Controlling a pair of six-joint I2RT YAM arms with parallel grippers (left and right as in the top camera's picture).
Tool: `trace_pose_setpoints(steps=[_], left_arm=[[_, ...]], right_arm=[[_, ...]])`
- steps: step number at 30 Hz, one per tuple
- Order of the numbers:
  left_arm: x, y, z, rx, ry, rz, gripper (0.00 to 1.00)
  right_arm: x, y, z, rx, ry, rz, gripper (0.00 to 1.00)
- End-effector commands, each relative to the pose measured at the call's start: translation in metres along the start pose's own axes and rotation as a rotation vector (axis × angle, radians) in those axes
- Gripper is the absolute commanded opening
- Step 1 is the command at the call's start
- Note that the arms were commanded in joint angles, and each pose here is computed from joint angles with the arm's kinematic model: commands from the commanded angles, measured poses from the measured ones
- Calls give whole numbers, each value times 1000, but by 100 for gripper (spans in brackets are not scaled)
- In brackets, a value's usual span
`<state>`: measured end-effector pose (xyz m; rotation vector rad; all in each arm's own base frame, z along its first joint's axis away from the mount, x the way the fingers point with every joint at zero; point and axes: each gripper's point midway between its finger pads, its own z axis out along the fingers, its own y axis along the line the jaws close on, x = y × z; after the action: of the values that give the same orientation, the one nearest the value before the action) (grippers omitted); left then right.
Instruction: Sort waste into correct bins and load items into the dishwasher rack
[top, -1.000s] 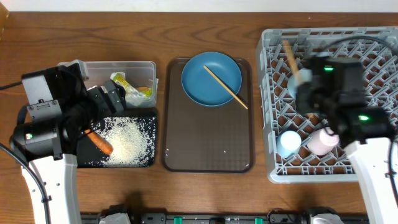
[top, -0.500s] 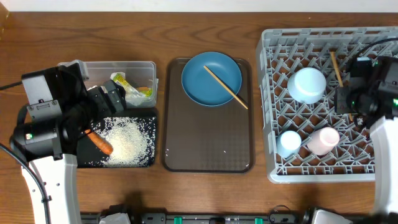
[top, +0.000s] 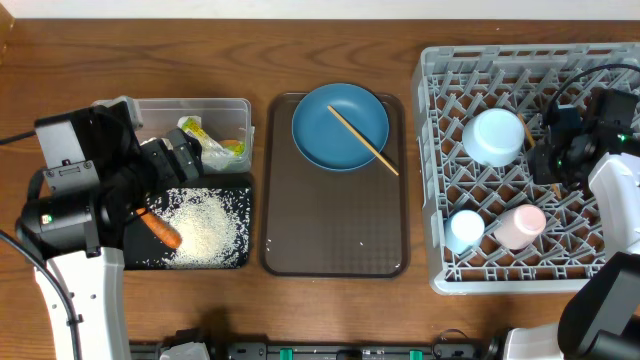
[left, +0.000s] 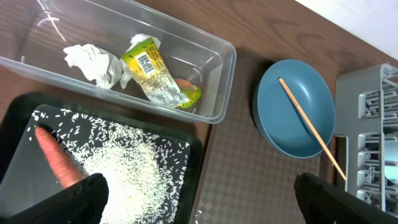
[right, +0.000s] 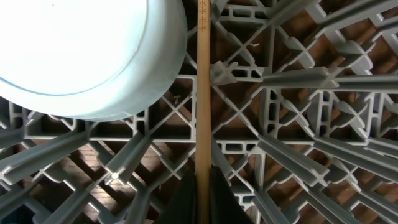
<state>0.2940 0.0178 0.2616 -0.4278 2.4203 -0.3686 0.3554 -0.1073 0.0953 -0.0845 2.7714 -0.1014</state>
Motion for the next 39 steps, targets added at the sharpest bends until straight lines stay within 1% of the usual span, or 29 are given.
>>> trace_pose_setpoints(steps=[1, 3, 5, 6, 10, 14, 16, 18, 20, 22, 24, 26, 28, 30, 34, 37, 39], left_arm=[[-1, 3, -2, -14, -8, 10, 98], [-1, 3, -2, -14, -8, 10, 98], [-1, 3, -2, -14, -8, 10, 98], [-1, 3, -2, -14, -8, 10, 98], [-1, 3, -2, -14, -8, 10, 98], [-1, 3, -2, -14, -8, 10, 98], [-1, 3, -2, -14, -8, 10, 98], [-1, 3, -2, -14, -8, 10, 98], [-1, 3, -2, -14, -8, 10, 98], [-1, 3, -2, -14, -8, 10, 98], [-1, 3, -2, -14, -8, 10, 98], [-1, 3, -2, -14, -8, 10, 98], [-1, 3, -2, -14, -8, 10, 98], [-1, 3, -2, -14, -8, 10, 98], [-1, 3, -2, -14, -8, 10, 98], [-1, 3, -2, -14, -8, 10, 98], [-1, 3, -2, -14, -8, 10, 98]], right_arm=[[-4, -3, -1, -11, -17, 1, 2], [-5, -2, -1, -21, -23, 13, 18], [-7, -2, -1, -20, -29, 37, 42], [-7, -2, -1, -21, -30, 48, 46], [-10, 0, -4, -33, -44, 53, 47], [-20, 5, -12, -62, -85, 80, 45], [-30, 7, -24, -86, -122, 119, 43], [-46, 18, -44, -156, -192, 164, 41], [-63, 37, -69, -265, -270, 194, 41], [-72, 62, -89, -370, -323, 178, 42], [-74, 83, -101, -431, -340, 136, 42], [-73, 104, -104, -460, -325, 93, 42], [-71, 125, -103, -491, -304, 56, 47], [-69, 152, -101, -525, -289, -2, 58], [-70, 201, -89, -580, -310, -127, 68], [-70, 231, -73, -573, -307, -203, 68], [-69, 244, -60, -531, -290, -237, 65]])
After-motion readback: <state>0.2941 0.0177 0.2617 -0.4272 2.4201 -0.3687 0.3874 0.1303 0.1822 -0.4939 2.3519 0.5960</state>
